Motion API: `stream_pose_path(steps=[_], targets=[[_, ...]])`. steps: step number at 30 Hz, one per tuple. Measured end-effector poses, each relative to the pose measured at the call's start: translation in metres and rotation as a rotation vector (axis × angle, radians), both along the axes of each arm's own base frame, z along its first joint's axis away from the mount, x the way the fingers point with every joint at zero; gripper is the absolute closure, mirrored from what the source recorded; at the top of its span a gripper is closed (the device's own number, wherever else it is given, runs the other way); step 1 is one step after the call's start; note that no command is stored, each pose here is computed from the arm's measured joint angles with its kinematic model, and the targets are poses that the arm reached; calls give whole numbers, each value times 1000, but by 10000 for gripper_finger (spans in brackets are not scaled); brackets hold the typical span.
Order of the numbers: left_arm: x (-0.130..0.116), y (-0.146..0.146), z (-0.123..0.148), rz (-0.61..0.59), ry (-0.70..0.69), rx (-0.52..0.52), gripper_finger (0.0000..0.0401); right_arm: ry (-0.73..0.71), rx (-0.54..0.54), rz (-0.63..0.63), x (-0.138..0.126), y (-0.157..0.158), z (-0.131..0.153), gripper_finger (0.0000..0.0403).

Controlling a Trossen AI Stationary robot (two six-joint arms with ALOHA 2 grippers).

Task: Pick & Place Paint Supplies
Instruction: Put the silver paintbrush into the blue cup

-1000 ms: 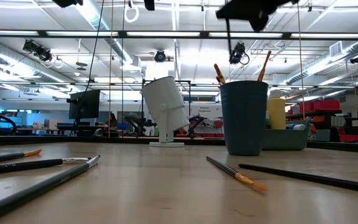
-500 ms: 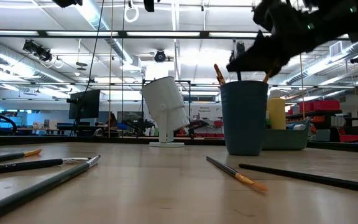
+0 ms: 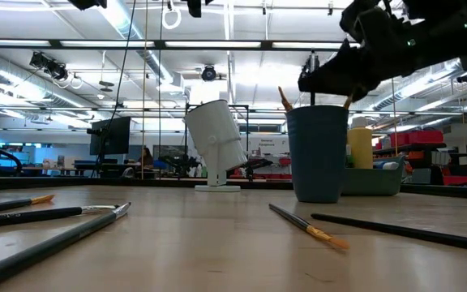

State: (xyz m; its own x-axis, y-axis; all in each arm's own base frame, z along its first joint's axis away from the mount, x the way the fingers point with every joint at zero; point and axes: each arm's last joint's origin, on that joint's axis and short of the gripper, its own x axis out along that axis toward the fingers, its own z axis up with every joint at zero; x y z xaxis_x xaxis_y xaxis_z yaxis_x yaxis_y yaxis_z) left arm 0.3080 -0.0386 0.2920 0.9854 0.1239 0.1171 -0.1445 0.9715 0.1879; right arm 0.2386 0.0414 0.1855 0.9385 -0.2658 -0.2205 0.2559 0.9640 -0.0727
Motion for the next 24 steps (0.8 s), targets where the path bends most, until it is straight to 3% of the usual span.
stream_pose_path(steps=[4,10,16,20,24], targets=[[0,0,-5,-1,49,5,359,-55,-35,20,3,1,9,291],[0,-1,-15,-9,148,-46,344,-15,-68,27,8,2,14,272],[-6,-4,-38,-17,412,-80,328,-116,-147,61,24,6,52,266],[-14,-7,-56,-1,587,-243,318,-181,-169,74,35,4,80,266],[-28,-7,-75,48,808,-496,312,-186,-188,49,40,-1,95,266]])
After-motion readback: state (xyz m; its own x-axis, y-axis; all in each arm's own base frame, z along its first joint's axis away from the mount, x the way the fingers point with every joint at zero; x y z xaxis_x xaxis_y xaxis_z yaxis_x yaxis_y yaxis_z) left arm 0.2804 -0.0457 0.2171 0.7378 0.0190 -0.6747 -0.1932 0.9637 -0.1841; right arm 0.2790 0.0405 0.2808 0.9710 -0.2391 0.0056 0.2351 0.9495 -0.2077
